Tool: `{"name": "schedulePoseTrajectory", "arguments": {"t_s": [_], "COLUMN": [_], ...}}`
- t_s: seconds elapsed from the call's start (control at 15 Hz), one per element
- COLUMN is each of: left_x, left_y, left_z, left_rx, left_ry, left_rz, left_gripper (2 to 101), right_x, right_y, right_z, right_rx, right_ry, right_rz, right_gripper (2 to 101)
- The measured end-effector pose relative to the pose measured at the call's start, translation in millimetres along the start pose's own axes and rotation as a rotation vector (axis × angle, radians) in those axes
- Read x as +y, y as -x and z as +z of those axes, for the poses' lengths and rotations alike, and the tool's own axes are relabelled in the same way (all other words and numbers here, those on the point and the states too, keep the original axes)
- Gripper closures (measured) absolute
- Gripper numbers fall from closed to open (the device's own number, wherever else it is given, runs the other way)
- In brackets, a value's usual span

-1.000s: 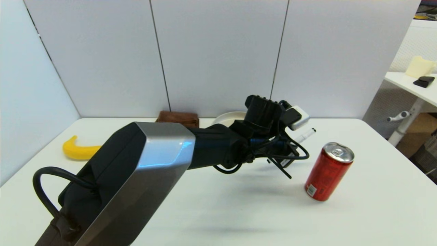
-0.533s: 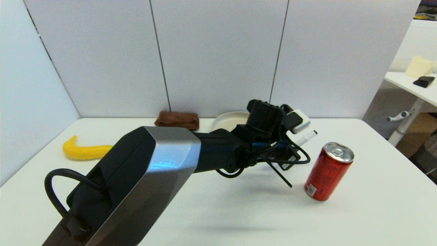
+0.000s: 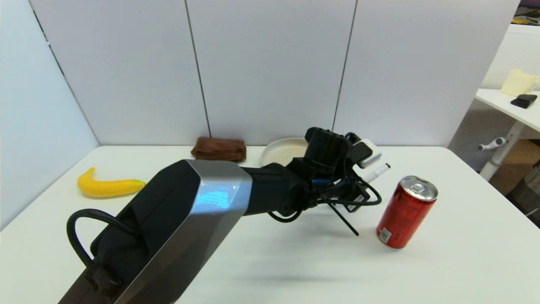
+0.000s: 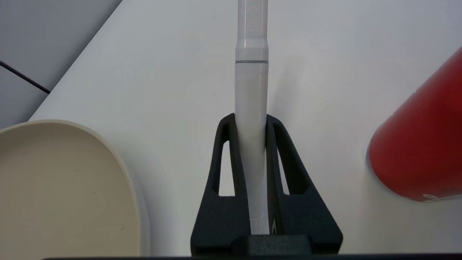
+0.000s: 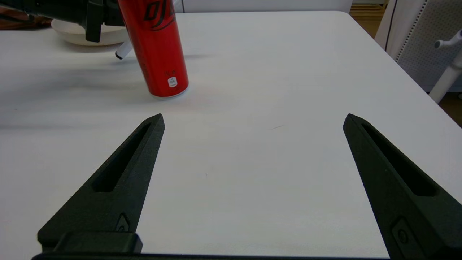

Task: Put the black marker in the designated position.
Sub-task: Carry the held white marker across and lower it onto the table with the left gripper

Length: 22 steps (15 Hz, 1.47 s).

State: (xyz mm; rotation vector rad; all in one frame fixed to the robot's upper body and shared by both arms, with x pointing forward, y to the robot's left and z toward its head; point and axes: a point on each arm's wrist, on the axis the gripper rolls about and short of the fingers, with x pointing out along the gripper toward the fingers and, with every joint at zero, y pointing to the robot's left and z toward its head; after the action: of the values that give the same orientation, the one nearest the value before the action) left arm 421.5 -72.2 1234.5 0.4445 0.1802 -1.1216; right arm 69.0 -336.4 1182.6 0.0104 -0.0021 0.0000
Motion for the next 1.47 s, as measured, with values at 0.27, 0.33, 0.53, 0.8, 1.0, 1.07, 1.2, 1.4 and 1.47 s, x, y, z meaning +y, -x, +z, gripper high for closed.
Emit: {"name": "schedulePoseTrajectory", "arguments": {"t_s": [0.27,0.33,0.53,0.8,1.0,1.07,1.2,1.4,1.47], "left_x": [-0.4,-0.4,-0.6,-0.7,-0.8,-0.8,-0.8,-0.9,-0.9], "left_y": [-1.7,-1.8,-2.3,-2.9,-3.0,-3.2,-3.2,-3.3,-3.3], "left_z": [-1.9,-1.9,-2.6,-3.5,-3.8,-3.9,-3.9,-4.1,-4.1], "left_rx": [0.004,0.004,0.005,0.008,0.009,0.009,0.008,0.009,0.009], "left_ry": [0.001,0.0,0.001,0.0,-0.001,-0.001,-0.001,-0.001,-0.001], "left_rz": [0.0,0.0,-0.001,0.0,0.0,0.0,-0.002,-0.002,-0.002], "left_gripper": [91.9,91.9,91.9,91.9,91.9,91.9,91.9,91.9,91.9], "right_x": [0.0,0.0,0.0,0.0,0.0,0.0,0.0,0.0,0.0], "right_y": [0.0,0.0,0.0,0.0,0.0,0.0,0.0,0.0,0.0], "right_z": [0.0,0.0,0.0,0.1,0.1,0.1,0.1,0.0,0.0], "right_rx": [0.0,0.0,0.0,-0.001,-0.001,-0.001,-0.001,0.0,0.0], "right_ry": [0.0,0.0,0.0,0.0,-0.001,0.0,0.0,0.0,0.0], "right_rz": [0.0,0.0,0.0,0.0,0.0,0.0,0.0,0.0,0.0], "right_gripper": [4.3,4.3,4.3,4.3,4.3,4.3,4.3,4.3,4.3]}}
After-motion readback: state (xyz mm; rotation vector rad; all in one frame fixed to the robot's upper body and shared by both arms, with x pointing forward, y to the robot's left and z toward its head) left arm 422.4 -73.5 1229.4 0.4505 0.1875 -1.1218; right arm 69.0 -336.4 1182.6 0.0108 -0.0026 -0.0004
